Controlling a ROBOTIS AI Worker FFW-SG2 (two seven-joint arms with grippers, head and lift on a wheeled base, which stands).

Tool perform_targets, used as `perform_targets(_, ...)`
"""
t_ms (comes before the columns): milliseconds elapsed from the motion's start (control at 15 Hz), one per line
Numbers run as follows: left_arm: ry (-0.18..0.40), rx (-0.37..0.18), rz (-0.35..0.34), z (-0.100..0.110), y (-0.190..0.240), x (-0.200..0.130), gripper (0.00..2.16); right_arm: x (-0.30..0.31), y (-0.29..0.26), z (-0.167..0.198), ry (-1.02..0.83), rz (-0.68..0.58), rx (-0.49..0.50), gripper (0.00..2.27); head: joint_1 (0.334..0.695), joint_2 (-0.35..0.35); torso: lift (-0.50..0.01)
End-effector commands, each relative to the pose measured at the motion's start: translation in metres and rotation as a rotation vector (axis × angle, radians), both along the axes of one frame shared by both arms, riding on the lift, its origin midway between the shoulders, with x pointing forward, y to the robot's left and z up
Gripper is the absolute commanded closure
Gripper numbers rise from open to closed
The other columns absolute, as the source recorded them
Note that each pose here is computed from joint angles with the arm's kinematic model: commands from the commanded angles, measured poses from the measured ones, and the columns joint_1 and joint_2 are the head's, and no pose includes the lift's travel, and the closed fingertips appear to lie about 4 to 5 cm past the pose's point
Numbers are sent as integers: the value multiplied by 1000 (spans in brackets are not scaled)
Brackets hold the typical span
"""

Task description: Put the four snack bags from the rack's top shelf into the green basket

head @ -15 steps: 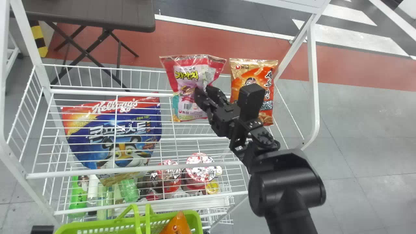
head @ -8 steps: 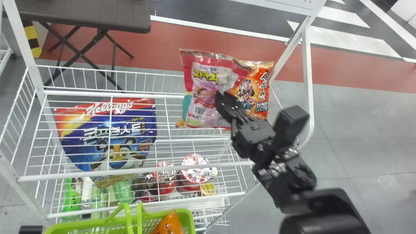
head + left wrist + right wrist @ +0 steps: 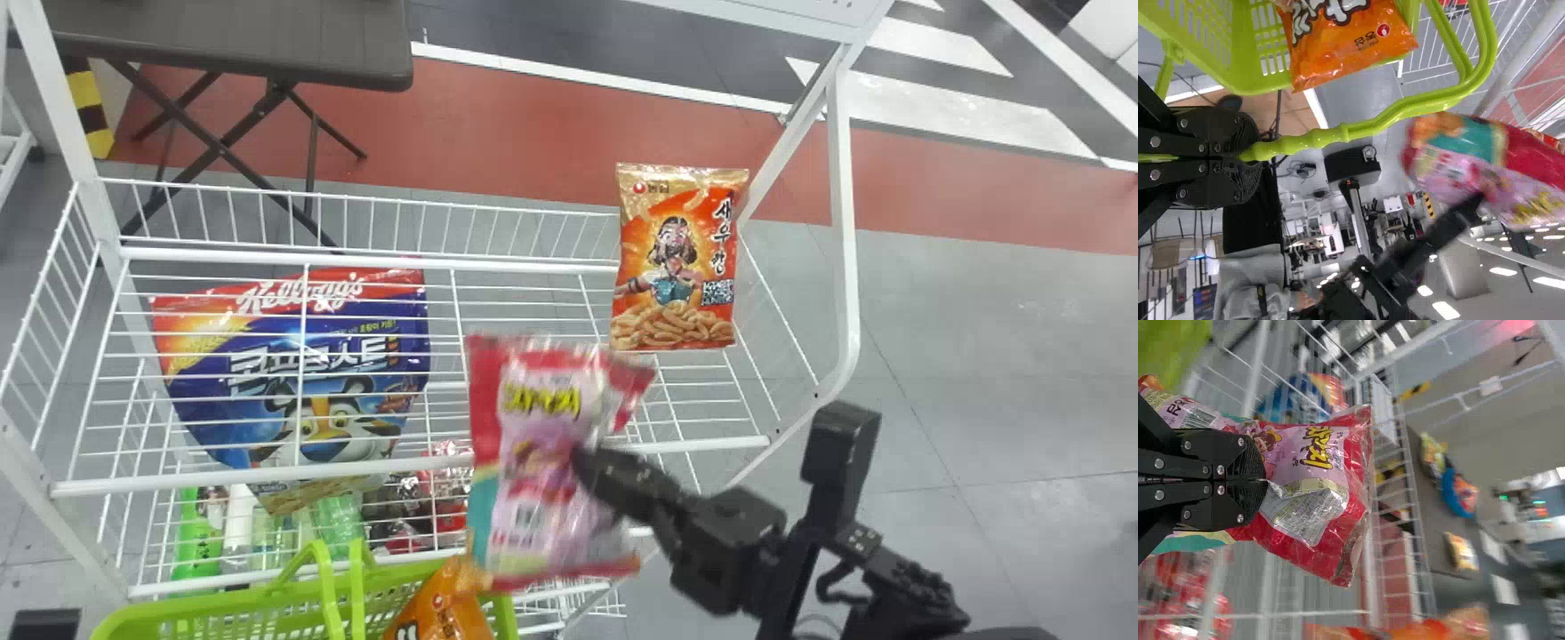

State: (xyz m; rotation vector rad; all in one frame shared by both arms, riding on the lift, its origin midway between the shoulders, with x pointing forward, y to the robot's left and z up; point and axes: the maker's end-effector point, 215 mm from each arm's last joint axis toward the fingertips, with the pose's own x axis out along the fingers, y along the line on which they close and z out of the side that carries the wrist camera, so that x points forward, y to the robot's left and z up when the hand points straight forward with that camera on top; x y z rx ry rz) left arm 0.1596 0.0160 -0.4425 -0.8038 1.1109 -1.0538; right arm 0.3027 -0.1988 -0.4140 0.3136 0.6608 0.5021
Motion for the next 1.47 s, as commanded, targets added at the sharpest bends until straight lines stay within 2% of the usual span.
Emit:
perform_targets(0,-7,-4,1,2,-1,1,2148,-46,23,-31,198,47,92,2047,695,-350,0)
perform_targets(133,-5,-1,2,1,-1,1,2148,-75,44,-48,309,87,146,2044,695,-350,0)
perform_targets(333,-10,-11,0,4,-3,1,2148,-100,73,-80,392,149,153,2044,695,-350,0)
perform_targets(600,-12,-20,-13,7,-9,-3,2148,-109,116,-84,395,229,185,2044,695,-350,0)
perform_targets(733,-12,-20,-18,8,-10,-5,2148,-122,135,-85,414,279,188,2044,695,-313,0)
perform_targets(1000,-12,-22,-15,9,-9,-7,2148,-148,144,-117,450,341,74,2044,695,-226,0)
perform_targets(1200,-16,-25,-18,11,-11,-8,2148,-139,133,-117,422,317,49,2020,695,-233,0)
perform_targets(1267,-13,-25,-19,11,-11,-10,2148,-126,126,-113,372,287,35,1504,695,-252,0)
perform_targets(1333,-16,-25,-18,12,-11,-10,2148,-111,119,-108,315,258,18,559,695,-268,0)
perform_targets(1400,-16,-23,-18,13,-10,-11,2148,-100,110,-104,279,235,8,-1,695,-282,0)
